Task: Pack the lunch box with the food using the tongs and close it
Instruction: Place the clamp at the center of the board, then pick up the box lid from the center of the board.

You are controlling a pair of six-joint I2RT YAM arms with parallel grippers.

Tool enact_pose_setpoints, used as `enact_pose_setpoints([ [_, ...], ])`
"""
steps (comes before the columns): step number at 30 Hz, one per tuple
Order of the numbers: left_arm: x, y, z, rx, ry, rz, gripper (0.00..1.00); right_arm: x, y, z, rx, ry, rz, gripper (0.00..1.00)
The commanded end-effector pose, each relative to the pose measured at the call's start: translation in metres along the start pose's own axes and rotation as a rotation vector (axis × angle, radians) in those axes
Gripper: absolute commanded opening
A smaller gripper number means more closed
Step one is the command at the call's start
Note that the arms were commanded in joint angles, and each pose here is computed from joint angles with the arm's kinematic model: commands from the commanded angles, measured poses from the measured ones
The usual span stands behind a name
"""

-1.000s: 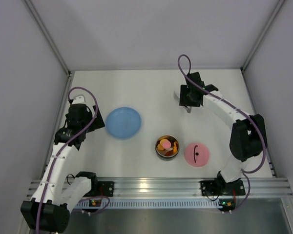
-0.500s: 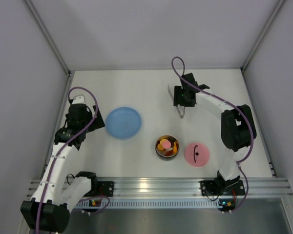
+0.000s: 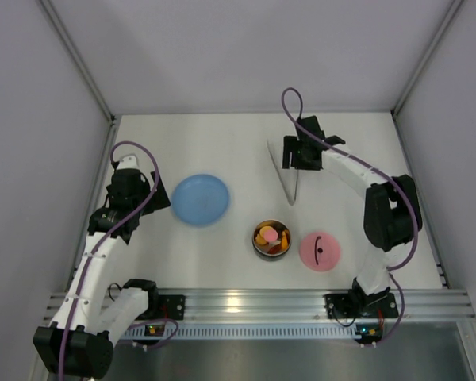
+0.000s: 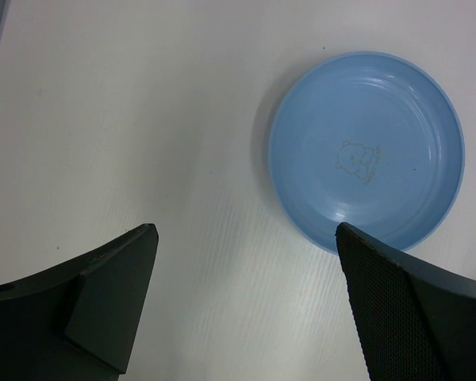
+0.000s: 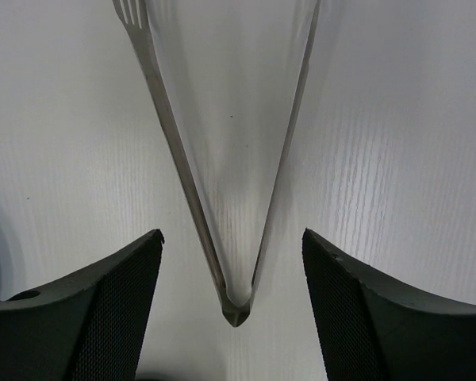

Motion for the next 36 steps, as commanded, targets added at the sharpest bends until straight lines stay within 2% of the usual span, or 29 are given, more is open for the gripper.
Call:
enact_pose_setpoints([
  [1, 0.000, 0.000, 0.000, -0.007, 0.003, -0.007, 0.99, 0.064, 0.004, -0.016, -0.041, 0.003, -0.107, 0.70],
  [3, 0.000, 0.000, 0.001, -0.006, 0.004, -0.010, 0.99, 0.092, -0.010, -0.027, -0.061, 0.018, -0.134, 0.69],
  [5, 0.001, 0.001, 0.000, -0.006, -0.002, -0.016, 0.99, 0.095, -0.045, -0.046, -0.086, 0.003, -0.074, 0.66],
  [7, 0.002, 0.001, -0.001, -0.009, -0.006, -0.017, 0.99, 0.121, -0.064, -0.055, -0.116, 0.049, -0.093, 0.63],
  [8, 0.002, 0.001, -0.001, -0.009, -0.007, -0.017, 0.99, 0.117, -0.090, -0.066, -0.134, 0.040, -0.042, 0.61],
  [9, 0.002, 0.001, -0.001, -0.009, -0.009, -0.017, 0.99, 0.132, -0.099, -0.070, -0.146, 0.077, -0.064, 0.60],
  [13, 0.002, 0.001, -0.002, -0.012, -0.016, -0.016, 0.99, 0.142, -0.145, -0.087, -0.147, 0.059, -0.019, 0.57],
  [21, 0.002, 0.000, -0.003, -0.012, -0.015, -0.015, 0.99, 0.125, -0.174, -0.100, -0.143, -0.029, 0.040, 0.53],
  [33, 0.002, 0.000, -0.003, -0.013, -0.017, -0.014, 0.99, 0.110, -0.201, -0.088, -0.110, -0.038, 0.085, 0.46],
  [36, 0.002, 0.000, -0.003, -0.015, -0.015, -0.015, 0.99, 0.108, -0.205, -0.086, -0.098, -0.052, 0.090, 0.38],
])
Point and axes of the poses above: each gripper's point midway between its finger pads, its own x axis back along the fingers, its own z axis along the line the jaws close on, y = z × x, the point moved 7 cm from there along x, back along the fingers, and after that the axes turned 12 degrees about -x, right-handed, at the moved point
